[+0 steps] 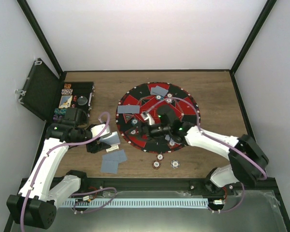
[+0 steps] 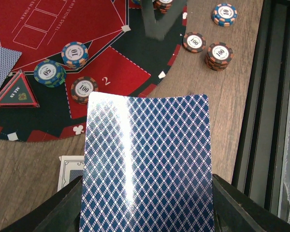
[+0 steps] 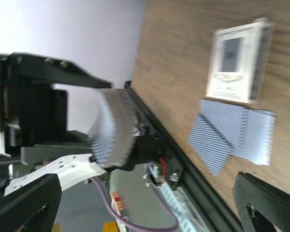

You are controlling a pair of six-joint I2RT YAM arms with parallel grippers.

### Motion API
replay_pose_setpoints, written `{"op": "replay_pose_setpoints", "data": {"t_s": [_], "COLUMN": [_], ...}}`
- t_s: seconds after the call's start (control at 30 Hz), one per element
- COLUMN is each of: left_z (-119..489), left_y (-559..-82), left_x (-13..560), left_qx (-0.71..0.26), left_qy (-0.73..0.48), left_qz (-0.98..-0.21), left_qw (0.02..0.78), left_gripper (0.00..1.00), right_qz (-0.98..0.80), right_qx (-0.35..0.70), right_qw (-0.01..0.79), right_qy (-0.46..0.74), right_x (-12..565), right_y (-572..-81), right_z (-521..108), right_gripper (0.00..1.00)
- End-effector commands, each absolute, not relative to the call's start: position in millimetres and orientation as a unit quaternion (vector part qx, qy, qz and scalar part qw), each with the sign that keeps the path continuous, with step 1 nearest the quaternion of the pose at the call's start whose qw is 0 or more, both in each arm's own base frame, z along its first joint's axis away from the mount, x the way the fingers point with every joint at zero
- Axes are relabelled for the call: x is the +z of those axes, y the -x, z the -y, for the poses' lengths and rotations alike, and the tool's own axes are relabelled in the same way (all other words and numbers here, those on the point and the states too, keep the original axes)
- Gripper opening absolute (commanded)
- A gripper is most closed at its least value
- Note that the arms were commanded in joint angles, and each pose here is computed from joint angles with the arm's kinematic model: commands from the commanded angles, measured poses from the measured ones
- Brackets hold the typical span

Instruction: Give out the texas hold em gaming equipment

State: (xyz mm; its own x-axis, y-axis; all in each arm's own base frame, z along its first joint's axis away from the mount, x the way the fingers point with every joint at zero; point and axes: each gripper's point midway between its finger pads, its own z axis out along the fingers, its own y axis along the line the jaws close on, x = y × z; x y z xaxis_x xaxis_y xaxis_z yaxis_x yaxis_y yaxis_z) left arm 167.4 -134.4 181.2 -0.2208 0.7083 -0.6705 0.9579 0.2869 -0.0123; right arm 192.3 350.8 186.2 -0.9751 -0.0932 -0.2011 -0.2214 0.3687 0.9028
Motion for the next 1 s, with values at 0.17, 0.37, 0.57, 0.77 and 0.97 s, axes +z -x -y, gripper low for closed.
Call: {"op": "replay_pose_setpoints", "data": {"t_s": [0.17, 0.37, 0.57, 0.77, 0.97], "left_z": [139.5, 138.9, 139.5, 138.6, 139.2], "left_y": [-169.4, -168.5, -168.0, -167.9, -167.9], "left_x": [195.6, 195.9, 196.9, 197.0, 198.3], "left_qx": [-0.223, -0.221, -0.223, -0.22, -0.222], "left_qy": [-0.566, -0.567, -0.567, -0.567, -0.567], "left_qz": [-0.73, -0.73, -0.729, -0.73, -0.729], "left_qw": [0.31, 0.311, 0.312, 0.311, 0.312], "left_gripper": [0.04, 0.04, 0.04, 0.04, 0.04], "right_qz": [-0.775, -0.772, -0.769, -0.762, -0.775], "right_qx": [0.608, 0.61, 0.614, 0.617, 0.605], "right_qw": [0.014, -0.007, -0.025, -0.038, -0.041], "right_qy": [0.173, 0.178, 0.178, 0.191, 0.179], "right_x": [212.4, 201.7, 190.5, 185.5, 170.5], "right_y": [-169.0, -166.9, -170.7, -171.3, -177.7], "right_z": [-432.6, -454.5, -468.2, -476.0, -467.7], "right_gripper": [0.96, 0.91, 0.88, 0.88, 0.83]}}
